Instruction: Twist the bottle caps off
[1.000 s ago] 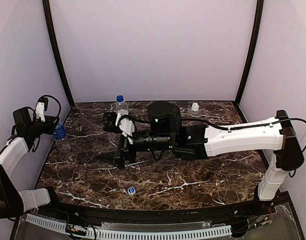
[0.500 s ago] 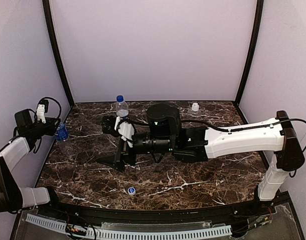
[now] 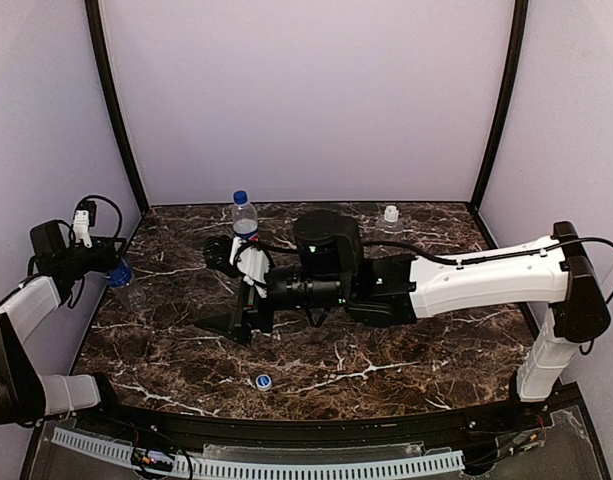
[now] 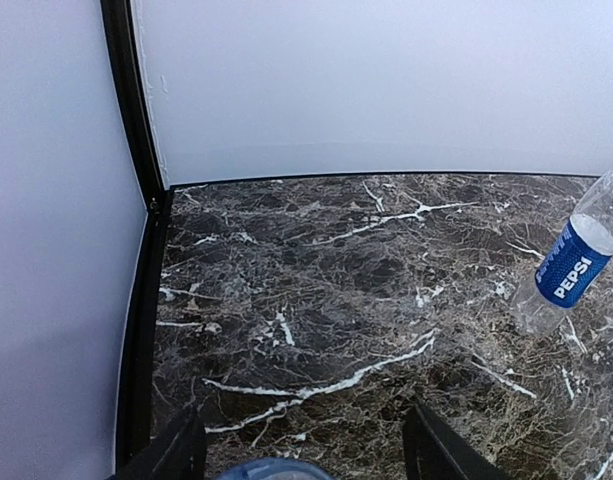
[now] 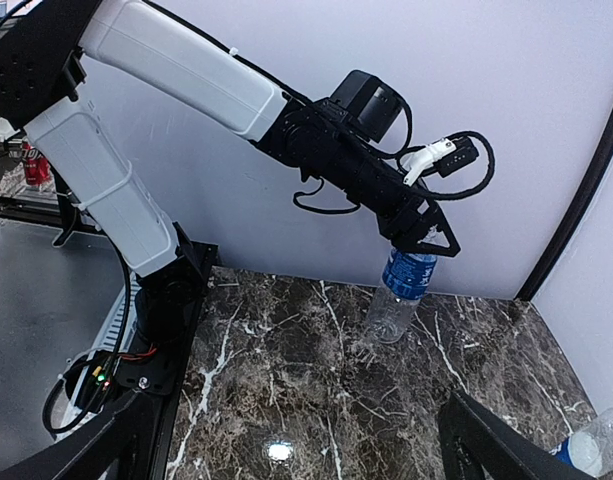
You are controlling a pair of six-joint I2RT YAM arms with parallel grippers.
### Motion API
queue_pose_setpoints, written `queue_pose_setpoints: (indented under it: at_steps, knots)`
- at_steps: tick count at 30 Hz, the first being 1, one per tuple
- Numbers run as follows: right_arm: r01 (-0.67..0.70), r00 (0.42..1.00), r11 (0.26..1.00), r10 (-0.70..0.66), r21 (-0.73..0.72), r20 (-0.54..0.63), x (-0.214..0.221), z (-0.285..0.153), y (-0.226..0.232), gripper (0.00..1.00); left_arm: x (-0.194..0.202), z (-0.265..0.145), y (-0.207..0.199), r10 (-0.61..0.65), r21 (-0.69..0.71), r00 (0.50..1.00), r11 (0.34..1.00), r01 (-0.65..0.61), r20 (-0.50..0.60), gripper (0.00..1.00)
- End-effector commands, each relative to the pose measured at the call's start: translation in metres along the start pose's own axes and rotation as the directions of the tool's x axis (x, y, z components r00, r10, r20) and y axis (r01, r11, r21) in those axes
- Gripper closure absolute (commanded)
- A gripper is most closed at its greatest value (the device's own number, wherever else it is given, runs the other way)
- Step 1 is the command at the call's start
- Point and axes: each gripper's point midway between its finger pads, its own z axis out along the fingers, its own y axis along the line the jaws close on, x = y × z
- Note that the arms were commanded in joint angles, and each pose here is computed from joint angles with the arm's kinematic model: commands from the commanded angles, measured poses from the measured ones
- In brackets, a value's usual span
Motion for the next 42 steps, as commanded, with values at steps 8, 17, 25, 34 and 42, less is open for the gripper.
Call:
queue_pose_setpoints:
  at_steps: [8, 17, 25, 34, 42]
  knots:
    - [0.027, 0.999, 0.999, -0.028, 0.038, 0.039, -0.023, -0.015, -0.004, 0.01, -0.016, -0.009, 0.004, -0.017, -0.037, 1.000, 0.999, 0.017, 0.010, 0.17]
    - [0.001, 1.000, 0.980, 0.004, 0.199, -0.020, -0.026, -0.022, -0.038, 0.02, -0.032, -0.015, -0.001, 0.017, -0.011, 1.000, 1.000, -0.017, -0.009, 0.02]
    - [-0.077, 0.959, 0.733, 0.240, 0.676, -0.151, 0.008, -0.115, -0.161, 0.02, -0.104, -0.033, -0.013, 0.033, 0.043, 0.997, 0.998, -0.035, 0.064, 0.01]
    - [-0.063, 0.823, 0.388, 0.541, 0.920, -0.172, 0.084, -0.271, -0.250, 0.01, -0.144, -0.058, -0.066, 0.229, 0.155, 0.973, 0.961, -0.229, 0.022, 0.01]
    - [-0.168, 0.675, 0.335, 0.724, 0.927, -0.139, 0.147, -0.325, -0.279, 0.01, -0.122, -0.067, -0.136, 0.410, 0.387, 0.908, 0.854, -0.347, -0.091, 0.01]
